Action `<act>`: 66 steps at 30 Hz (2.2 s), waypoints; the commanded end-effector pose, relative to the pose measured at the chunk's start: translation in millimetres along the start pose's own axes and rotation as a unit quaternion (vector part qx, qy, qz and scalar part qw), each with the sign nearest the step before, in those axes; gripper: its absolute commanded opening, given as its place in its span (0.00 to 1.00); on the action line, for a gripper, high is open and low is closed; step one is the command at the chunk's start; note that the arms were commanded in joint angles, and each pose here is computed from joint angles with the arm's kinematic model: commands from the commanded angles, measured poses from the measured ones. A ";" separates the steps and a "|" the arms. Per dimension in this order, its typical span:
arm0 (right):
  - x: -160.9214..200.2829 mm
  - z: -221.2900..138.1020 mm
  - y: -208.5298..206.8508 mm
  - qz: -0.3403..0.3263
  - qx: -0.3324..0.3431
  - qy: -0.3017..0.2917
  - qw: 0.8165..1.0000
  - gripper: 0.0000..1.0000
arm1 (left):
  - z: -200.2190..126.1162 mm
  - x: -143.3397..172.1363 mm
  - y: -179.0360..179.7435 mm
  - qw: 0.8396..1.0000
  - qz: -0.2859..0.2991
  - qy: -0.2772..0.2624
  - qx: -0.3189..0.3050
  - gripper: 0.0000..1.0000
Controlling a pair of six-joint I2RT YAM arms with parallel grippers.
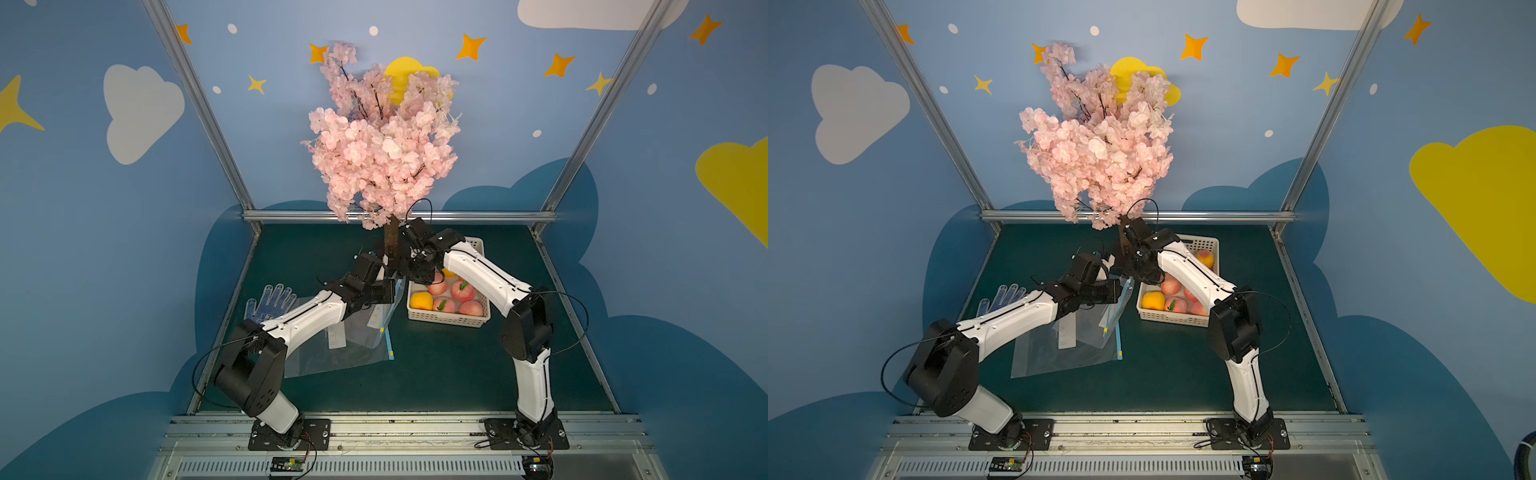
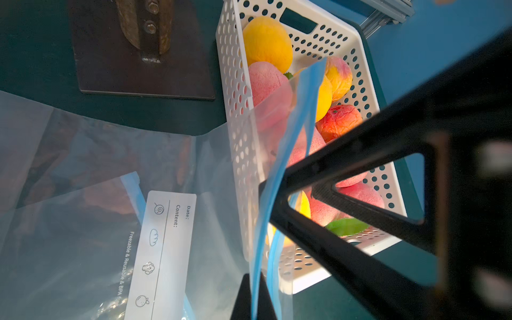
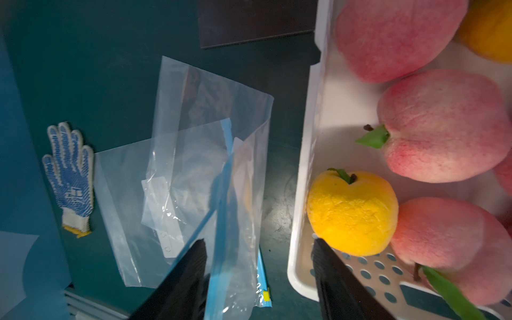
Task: Place the peach in a zip-top bag and seal the zipper
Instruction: Open the zipper food storage bag.
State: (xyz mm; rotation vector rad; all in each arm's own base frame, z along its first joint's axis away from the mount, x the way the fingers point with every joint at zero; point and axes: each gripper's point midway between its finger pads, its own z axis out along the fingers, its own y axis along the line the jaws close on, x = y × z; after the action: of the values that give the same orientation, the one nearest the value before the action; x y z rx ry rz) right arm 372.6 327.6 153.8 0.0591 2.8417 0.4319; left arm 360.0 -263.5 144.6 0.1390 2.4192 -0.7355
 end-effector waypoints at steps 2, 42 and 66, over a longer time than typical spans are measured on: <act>6.1 3.9 -21.2 -0.003 0.078 0.003 0.997 0.60 | 1.3 -3.7 1.6 1.000 0.000 -0.013 -0.012 0.03; 18.1 -18.4 0.0 -0.077 -0.053 -0.004 0.996 0.00 | -34.2 43.5 20.9 0.991 -0.012 0.124 -0.041 0.41; 22.3 -9.5 -5.4 -0.185 -0.054 -0.003 0.981 0.33 | -65.0 -0.6 39.9 0.991 -0.053 -0.014 -0.122 0.03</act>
State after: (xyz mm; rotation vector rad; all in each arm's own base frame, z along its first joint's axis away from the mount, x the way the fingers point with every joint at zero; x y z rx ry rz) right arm 347.2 309.9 133.9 -0.4471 2.7754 0.4264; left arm 331.5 -191.5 173.9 -0.0826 2.4719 -0.4873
